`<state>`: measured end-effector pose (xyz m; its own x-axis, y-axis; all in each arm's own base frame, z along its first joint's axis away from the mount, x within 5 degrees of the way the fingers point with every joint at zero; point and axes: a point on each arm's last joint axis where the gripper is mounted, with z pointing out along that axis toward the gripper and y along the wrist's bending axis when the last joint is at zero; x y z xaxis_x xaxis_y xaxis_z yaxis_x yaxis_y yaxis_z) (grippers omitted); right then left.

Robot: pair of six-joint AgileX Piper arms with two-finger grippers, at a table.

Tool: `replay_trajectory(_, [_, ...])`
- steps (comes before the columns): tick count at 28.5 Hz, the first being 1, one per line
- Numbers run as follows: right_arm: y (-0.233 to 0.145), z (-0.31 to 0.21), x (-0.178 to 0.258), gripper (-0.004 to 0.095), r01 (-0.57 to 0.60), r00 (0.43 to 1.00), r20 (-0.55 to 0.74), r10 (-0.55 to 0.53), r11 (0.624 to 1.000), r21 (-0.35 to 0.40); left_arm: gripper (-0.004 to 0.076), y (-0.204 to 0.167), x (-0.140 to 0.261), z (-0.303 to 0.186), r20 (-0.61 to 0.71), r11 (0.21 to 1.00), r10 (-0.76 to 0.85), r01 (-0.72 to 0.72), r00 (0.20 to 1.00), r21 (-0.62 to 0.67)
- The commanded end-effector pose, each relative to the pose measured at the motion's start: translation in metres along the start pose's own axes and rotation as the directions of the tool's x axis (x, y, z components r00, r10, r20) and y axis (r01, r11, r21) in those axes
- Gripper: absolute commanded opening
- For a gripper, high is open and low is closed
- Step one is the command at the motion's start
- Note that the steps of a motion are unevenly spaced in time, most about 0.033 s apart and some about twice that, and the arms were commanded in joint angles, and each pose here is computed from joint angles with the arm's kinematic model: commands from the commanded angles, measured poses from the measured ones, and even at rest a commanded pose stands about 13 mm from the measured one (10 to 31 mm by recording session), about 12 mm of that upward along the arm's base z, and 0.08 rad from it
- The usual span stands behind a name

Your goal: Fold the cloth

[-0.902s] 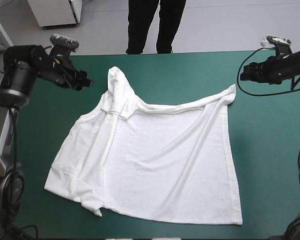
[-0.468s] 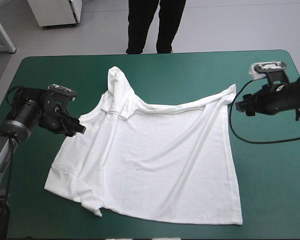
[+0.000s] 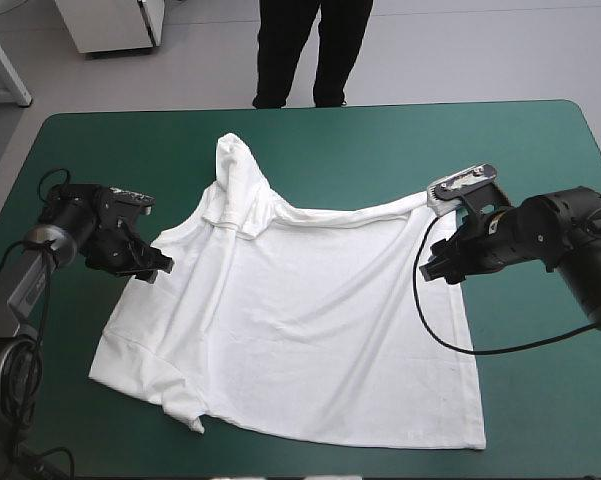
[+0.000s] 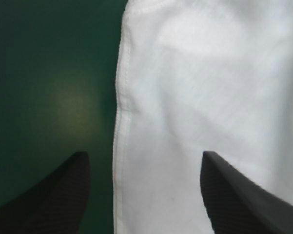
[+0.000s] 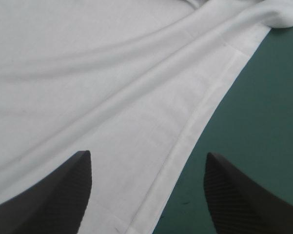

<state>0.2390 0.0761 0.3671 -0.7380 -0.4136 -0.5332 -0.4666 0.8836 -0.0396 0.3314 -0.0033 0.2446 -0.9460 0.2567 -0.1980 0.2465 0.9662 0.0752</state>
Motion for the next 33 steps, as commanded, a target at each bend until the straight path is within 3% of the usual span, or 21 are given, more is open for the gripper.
replay_trajectory(1, [0.001, -0.016, -0.006, 0.0606, 0.013, 0.996, 0.088, -0.014, 1.0, 0.022, 0.048, 0.001, -0.005, -0.004, 0.032, 1.0, -0.007, 0.007, 0.999, 0.0])
replay_trajectory(8, [0.001, -0.016, -0.006, 0.0604, 0.013, 0.996, 0.088, -0.014, 1.0, 0.022, 0.0448, 0.001, -0.005, 0.015, -0.04, 1.0, -0.008, 0.008, 0.999, 0.011])
replay_trajectory(12, [0.001, -0.016, -0.006, 0.0604, 0.013, 0.996, 0.088, -0.014, 1.0, 0.022, 0.0249, -0.001, -0.001, 0.025, -0.086, 1.0, -0.012, 0.015, 0.996, 0.025])
replay_trajectory(16, [0.001, -0.016, -0.006, 0.06, 0.013, 0.996, 0.087, -0.015, 1.0, 0.024, -0.001, -0.003, 0.007, 0.032, -0.116, 0.999, -0.012, 0.016, 0.993, 0.034])
replay_trajectory(25, [0.003, -0.016, -0.006, 0.0556, -0.012, 0.996, 0.091, 0.011, 1.0, 0.007, -0.002, 0.011, 0.005, 0.032, -0.073, 0.991, -0.126, 0.123, 0.989, -0.05])
replay_trajectory(33, [0.012, -0.015, -0.009, 0.0554, 0.031, 0.994, 0.104, -0.031, 1.0, 0.001, -0.002, 0.095, -0.04, 0.001, 0.06, 0.95, -0.287, 0.292, 0.956, -0.108])
